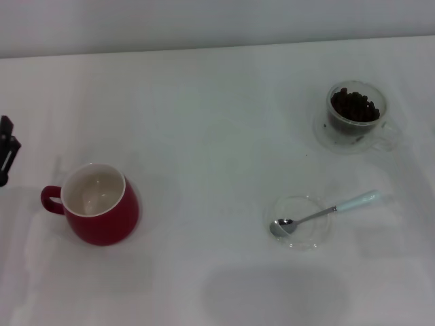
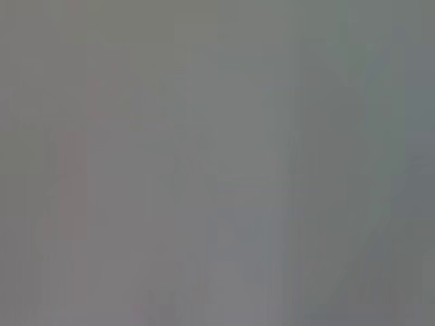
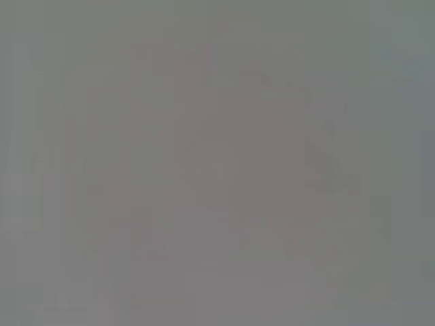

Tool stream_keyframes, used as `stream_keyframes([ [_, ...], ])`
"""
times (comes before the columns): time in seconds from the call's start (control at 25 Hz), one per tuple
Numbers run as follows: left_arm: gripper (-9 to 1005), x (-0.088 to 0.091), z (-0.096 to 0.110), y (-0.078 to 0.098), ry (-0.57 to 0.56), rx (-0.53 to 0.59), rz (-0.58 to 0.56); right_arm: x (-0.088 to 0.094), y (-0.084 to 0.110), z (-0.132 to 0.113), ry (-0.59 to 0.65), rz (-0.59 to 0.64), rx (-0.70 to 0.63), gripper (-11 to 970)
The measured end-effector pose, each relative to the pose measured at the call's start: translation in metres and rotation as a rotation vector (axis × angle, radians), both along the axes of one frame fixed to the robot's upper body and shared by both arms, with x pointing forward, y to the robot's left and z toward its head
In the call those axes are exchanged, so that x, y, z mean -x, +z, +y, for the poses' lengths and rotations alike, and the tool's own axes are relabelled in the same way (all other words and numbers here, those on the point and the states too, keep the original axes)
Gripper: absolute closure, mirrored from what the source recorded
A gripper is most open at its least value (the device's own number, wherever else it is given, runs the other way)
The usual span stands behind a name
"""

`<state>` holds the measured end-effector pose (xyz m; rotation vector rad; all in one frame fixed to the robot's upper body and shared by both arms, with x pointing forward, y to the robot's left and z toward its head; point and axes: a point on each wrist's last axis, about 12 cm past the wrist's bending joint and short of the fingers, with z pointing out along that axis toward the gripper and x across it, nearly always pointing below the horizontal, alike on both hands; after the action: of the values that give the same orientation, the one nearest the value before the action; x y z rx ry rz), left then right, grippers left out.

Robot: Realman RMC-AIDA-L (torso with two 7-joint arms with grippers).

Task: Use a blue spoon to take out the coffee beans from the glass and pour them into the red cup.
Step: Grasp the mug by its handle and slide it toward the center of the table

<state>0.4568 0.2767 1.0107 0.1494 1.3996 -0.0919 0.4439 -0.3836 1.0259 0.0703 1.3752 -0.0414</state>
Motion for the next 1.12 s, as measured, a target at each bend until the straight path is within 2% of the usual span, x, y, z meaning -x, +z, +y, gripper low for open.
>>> stream_keyframes([
  [0.32,120,0.004,-0.003,-0.002,-0.028,-0.009,0.01,0.008,0.002,0.01,0.027,-0.051,-0.05,89],
  [0.72,119,0.007,0.011,-0.002,-0.011,-0.058,0.004,0.013,0.001,0.025,0.068,-0.088,-0.151,89],
  [0.88,119,0.017,0.013,-0.006,-0.006,-0.063,0.018,0.012,0.001,0.024,0.058,-0.081,-0.157,89],
  [1.12,119,0.044,0.006,-0.015,-0.06,-0.062,0.046,0.008,0.002,0.018,0.028,-0.086,-0.148,89],
])
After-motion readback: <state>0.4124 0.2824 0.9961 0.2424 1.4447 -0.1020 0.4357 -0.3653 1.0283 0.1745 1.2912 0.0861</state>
